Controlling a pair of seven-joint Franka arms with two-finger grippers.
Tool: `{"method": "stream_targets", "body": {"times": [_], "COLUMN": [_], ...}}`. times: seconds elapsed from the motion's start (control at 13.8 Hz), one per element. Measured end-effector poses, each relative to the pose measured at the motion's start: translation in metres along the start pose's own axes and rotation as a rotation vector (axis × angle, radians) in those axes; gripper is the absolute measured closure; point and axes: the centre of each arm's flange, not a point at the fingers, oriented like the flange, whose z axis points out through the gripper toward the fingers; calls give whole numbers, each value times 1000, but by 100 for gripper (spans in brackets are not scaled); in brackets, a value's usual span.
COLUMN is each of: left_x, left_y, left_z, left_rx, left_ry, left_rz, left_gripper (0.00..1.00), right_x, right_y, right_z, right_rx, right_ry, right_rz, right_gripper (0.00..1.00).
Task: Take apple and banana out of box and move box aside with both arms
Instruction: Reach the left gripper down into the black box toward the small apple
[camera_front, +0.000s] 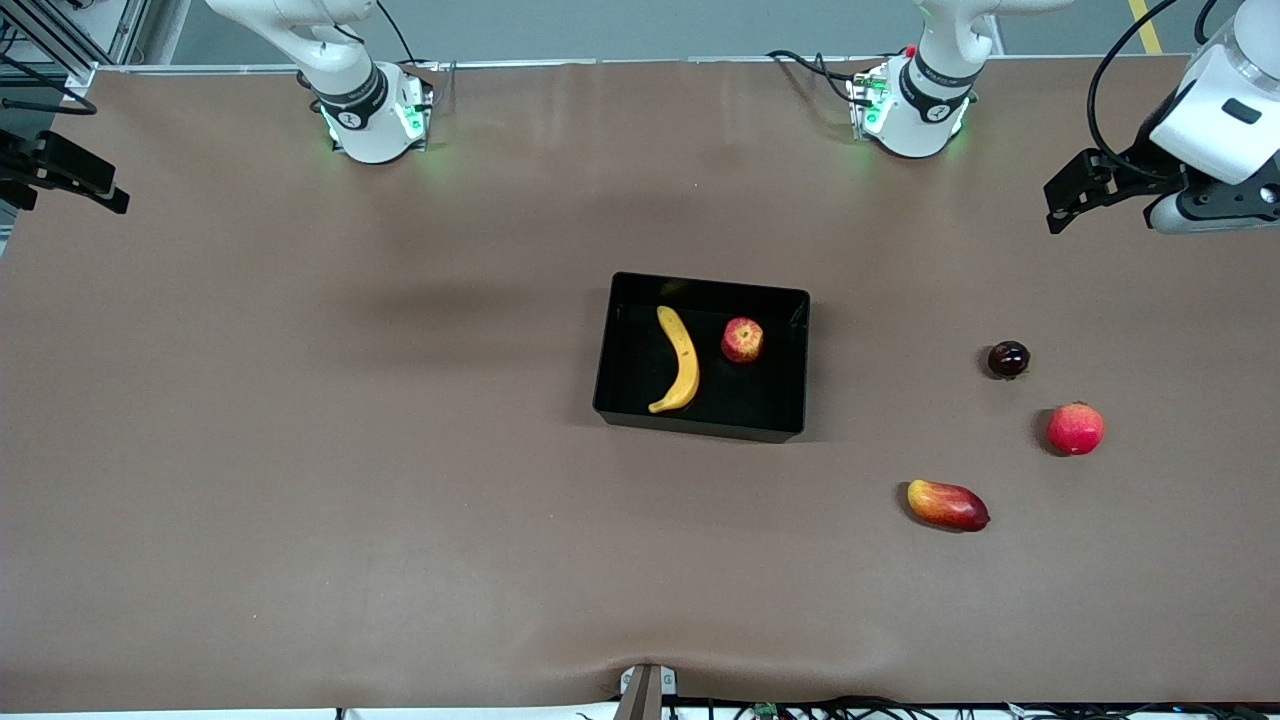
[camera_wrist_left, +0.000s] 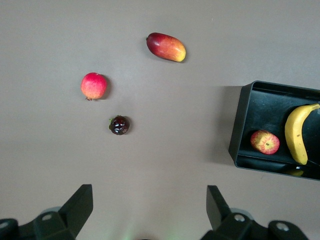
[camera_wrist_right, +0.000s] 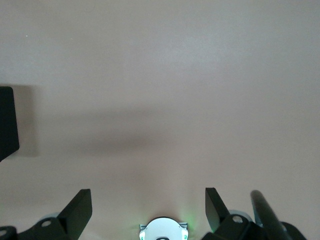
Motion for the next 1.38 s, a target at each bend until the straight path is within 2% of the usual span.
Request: {"method": "stream_targets", "body": {"times": [0.29, 0.44, 0.65, 0.87, 1.16, 1.38], "left_x": [2, 7, 15, 13, -1, -14], "left_y": [-4, 2, 51, 129, 205, 244], "left_z": [-6, 3, 36, 87, 181, 253], "left_rx": [-3, -2, 2, -13, -71, -95], "left_ry": [13, -5, -50, -29, 9, -25], "left_rz": [-9, -4, 28, 4, -114, -231], "left_gripper": [0, 0, 0, 0, 0, 0], "right_x": [0, 0, 0, 0, 0, 0], "right_y": [0, 0, 0, 0, -1, -1], "right_z": [0, 0, 0, 0, 0, 0], "right_rx": [0, 0, 0, 0, 0, 0], "right_ry": [0, 0, -1, -1, -1, -1], "right_rz": [0, 0, 0, -1, -1, -2], "right_gripper": [0, 0, 0, 0, 0, 0]}}
